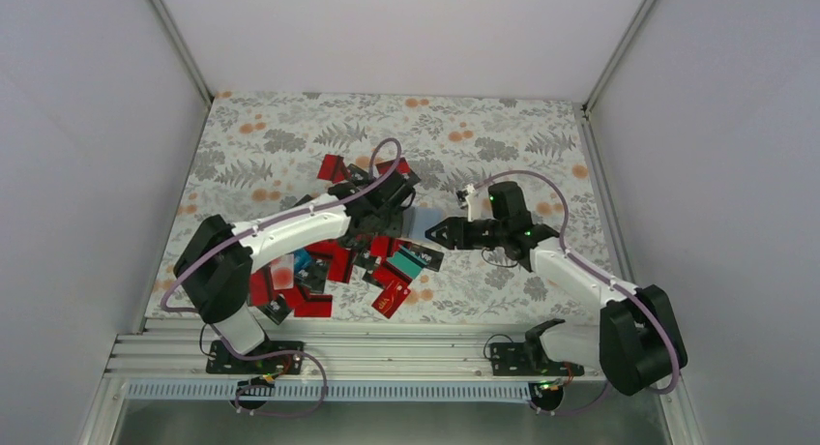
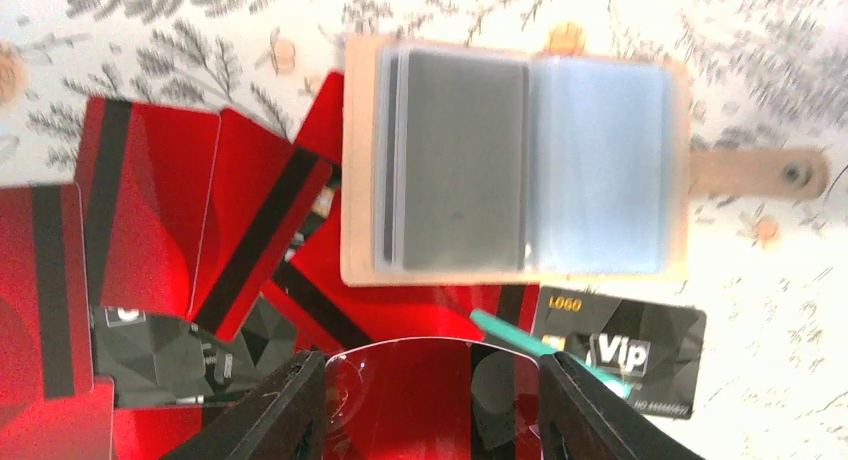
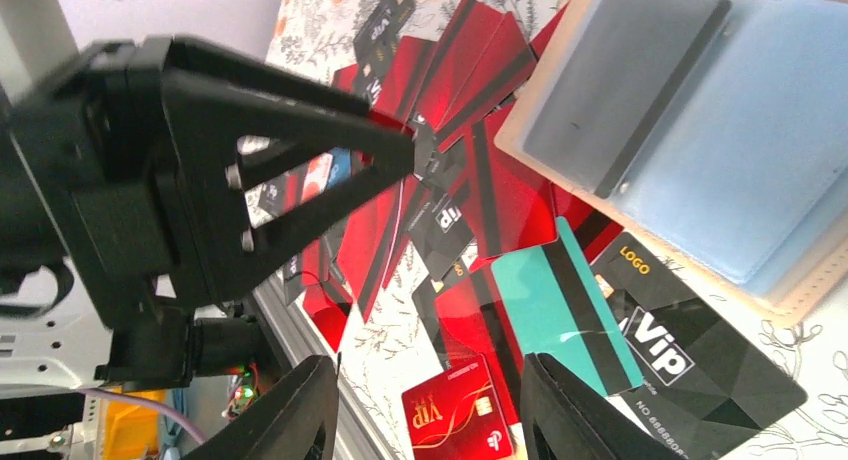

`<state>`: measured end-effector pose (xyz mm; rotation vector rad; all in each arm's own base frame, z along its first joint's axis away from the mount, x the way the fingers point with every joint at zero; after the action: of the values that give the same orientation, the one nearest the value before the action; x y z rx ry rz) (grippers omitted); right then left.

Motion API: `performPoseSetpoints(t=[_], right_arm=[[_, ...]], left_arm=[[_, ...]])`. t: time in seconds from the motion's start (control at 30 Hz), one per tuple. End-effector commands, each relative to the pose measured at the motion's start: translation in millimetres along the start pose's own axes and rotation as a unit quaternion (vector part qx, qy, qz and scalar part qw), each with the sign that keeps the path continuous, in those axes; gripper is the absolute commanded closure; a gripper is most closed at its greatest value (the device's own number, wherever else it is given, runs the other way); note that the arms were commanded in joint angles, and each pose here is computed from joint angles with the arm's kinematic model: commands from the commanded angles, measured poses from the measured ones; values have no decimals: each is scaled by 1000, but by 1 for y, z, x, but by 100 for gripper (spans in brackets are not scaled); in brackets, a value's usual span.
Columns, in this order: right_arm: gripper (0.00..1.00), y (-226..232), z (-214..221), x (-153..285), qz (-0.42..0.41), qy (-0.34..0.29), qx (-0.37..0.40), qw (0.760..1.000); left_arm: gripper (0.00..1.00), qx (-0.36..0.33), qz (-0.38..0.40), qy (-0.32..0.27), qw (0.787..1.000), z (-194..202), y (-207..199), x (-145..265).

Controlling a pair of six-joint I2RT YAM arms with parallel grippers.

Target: Put the credit cards into the card holder

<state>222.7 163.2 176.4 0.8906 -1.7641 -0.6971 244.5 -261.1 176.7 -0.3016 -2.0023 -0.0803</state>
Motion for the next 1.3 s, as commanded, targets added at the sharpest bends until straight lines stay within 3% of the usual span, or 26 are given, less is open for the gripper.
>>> performPoseSetpoints(t=[0.0,0.4,0.8,1.0,1.27], right_arm=[[52,12,-1,5,-53,-16,14,998],[52,36,-17,2,-78,-54,28,995],[56,45,-32,-33,-76,-29,22,996],[64,42,-39,-44,-66,-27,10,997],[83,40,-45,-51,-57,-29,0,998]], left_arm=[[49,24,27,-57,998,-30,-1,20],[49,58,77,-115,989,-68,-9,40],[49,62,102,-133,984,-78,-15,51],[49,62,106,-140,983,-80,-14,57],[49,64,104,-142,982,-80,-12,57]])
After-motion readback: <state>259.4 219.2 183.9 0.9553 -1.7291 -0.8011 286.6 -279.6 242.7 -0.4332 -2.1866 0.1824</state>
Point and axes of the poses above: each gripper's point midway between its finger pads, its own x axis back along the fingers, its own y axis along the line the jaws close on, z = x × y, the point moved 8 cm from there along x, back along the fingers, and after that the axes turned 6 degrees about -x, right-handed, at the moved point
